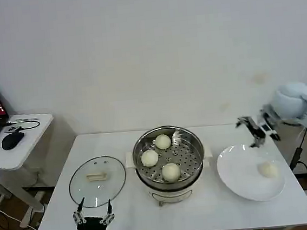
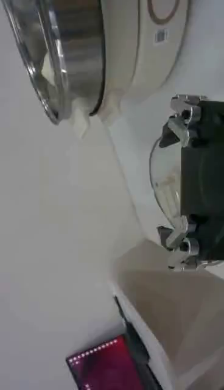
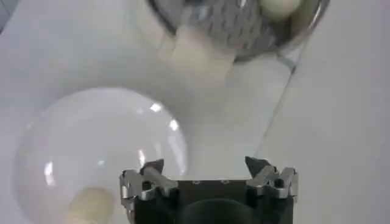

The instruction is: Take steamed baozi put them in steamer then cover it.

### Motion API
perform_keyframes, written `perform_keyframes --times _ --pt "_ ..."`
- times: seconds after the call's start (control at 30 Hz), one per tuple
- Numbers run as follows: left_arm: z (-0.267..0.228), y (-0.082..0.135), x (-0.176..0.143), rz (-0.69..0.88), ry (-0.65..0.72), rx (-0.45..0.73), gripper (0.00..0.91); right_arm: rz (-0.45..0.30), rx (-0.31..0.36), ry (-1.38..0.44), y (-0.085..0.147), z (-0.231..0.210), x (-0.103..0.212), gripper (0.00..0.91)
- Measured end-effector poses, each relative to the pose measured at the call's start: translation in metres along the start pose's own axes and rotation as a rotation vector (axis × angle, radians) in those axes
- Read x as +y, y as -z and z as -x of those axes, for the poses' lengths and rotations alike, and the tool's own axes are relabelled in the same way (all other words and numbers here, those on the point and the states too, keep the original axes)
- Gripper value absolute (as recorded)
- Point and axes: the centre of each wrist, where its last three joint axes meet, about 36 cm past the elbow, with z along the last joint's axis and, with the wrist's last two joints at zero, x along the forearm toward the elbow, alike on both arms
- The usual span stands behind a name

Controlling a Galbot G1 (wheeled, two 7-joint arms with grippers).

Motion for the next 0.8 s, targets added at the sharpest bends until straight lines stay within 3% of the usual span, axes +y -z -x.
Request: perform_keyframes --times 0.37,0.8 --pt "0.003 -0.005 -0.005 0.003 -0.009 0.009 0.907 0.159 0.084 0.069 -0.055 0.041 0.054 0.907" --pt "0.001 -0.009 -0.005 0.011 -0.008 0.024 0.907 0.257 0.115 0.12 -0.079 0.087 0.084 0.907"
